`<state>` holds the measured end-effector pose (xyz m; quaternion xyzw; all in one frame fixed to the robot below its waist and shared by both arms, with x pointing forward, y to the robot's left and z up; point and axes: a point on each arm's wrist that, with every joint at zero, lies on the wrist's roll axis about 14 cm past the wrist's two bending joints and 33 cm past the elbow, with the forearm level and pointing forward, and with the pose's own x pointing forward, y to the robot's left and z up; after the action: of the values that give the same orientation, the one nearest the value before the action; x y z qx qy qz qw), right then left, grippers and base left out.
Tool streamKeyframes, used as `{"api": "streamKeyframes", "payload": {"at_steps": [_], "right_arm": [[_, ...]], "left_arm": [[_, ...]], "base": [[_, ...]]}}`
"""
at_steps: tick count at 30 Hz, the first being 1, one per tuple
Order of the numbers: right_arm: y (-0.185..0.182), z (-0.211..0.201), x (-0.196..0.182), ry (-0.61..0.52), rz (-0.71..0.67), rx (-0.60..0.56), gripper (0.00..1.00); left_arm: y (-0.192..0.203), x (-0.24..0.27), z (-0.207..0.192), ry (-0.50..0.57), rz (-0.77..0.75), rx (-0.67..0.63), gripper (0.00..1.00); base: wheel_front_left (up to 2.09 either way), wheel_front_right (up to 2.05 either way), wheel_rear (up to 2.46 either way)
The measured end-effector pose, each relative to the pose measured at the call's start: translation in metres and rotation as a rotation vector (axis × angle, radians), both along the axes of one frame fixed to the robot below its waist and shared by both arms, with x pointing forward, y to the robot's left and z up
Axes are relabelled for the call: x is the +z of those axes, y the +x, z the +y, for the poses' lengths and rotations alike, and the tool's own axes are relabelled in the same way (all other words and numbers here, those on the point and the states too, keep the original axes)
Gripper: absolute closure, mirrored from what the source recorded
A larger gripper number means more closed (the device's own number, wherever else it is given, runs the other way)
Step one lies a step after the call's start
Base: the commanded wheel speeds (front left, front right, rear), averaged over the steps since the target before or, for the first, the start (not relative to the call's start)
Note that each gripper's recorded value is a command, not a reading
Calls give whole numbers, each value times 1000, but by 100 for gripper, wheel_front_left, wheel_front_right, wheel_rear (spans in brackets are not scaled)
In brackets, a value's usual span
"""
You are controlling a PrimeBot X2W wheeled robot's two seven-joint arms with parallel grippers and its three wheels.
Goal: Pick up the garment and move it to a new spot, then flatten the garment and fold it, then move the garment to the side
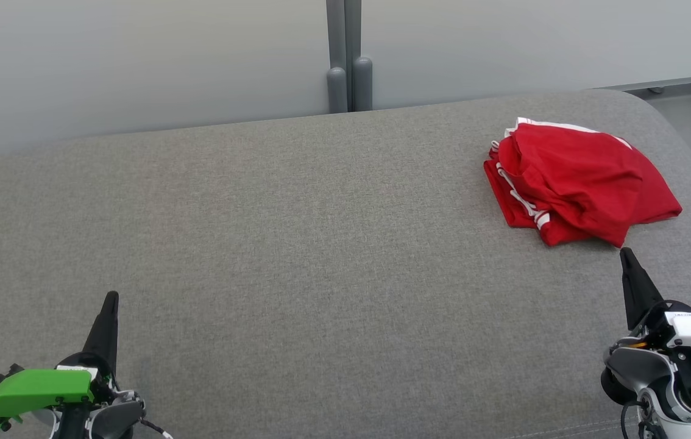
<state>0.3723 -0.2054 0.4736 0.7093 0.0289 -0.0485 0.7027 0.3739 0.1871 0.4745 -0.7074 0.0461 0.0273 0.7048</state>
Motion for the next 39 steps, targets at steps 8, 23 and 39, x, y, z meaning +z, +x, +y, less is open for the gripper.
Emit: {"api": "streamKeyframes", "payload": {"at_steps": [8, 23, 39], "right_arm": [[0, 0, 0, 0, 0, 0, 100], [0, 0, 0, 0, 1, -1, 100], [0, 0, -1, 1, 2, -1, 100]], "left_arm": [[0, 0, 0, 0, 0, 0, 100], [0, 0, 0, 0, 0, 1, 100], [0, 0, 0, 0, 0, 1, 100]], "base": [[0, 0, 0], [0, 0, 0], [0, 0, 0]]}}
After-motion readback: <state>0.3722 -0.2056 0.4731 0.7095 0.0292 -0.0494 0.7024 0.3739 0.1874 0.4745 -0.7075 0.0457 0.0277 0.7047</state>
